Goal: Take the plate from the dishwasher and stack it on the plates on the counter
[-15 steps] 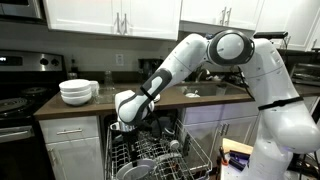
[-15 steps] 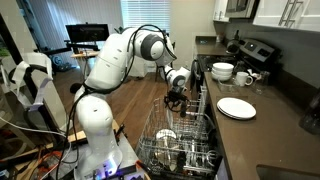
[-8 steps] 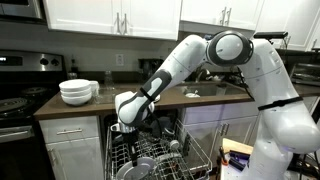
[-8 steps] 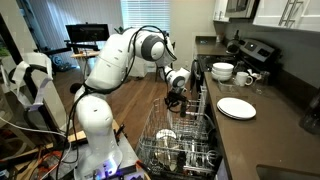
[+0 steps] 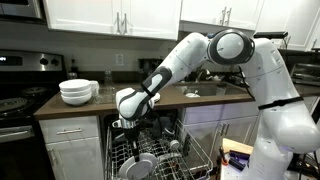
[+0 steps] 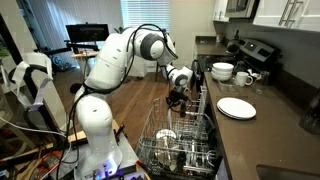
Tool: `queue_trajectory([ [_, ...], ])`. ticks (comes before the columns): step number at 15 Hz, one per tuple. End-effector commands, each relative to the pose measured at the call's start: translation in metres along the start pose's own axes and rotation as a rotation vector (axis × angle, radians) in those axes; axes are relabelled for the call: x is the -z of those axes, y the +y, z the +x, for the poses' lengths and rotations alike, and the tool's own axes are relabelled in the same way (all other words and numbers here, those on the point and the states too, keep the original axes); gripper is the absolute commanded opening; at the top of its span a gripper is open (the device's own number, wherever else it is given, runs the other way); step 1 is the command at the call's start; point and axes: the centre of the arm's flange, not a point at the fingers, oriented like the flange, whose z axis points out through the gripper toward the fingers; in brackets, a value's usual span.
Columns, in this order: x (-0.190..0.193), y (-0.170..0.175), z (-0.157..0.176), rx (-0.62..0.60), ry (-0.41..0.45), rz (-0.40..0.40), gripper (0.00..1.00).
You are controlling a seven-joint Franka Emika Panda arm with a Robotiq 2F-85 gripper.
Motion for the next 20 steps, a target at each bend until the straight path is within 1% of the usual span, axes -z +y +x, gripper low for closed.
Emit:
queue_trajectory([
  [1, 0.029, -0.015, -0.014, 0.001, -0.055, 0.044, 0.06],
  [4, 0.054, -0.025, -0.022, 0.001, -0.074, 0.037, 0.06],
  [6, 0.073, -0.038, -0.028, 0.007, -0.104, 0.046, 0.06],
  [7, 0.084, -0.044, -0.030, 0.011, -0.113, 0.050, 0.04],
  [9, 0.104, -0.055, -0.035, 0.018, -0.126, 0.047, 0.04],
  [11, 0.114, -0.060, -0.039, 0.026, -0.122, 0.045, 0.05],
  [12, 0.116, -0.061, -0.039, 0.030, -0.119, 0.037, 0.29],
  [14, 0.112, -0.060, -0.034, 0.052, -0.095, 0.005, 0.32],
  [20, 0.086, -0.047, -0.021, 0.096, -0.025, -0.048, 0.69],
])
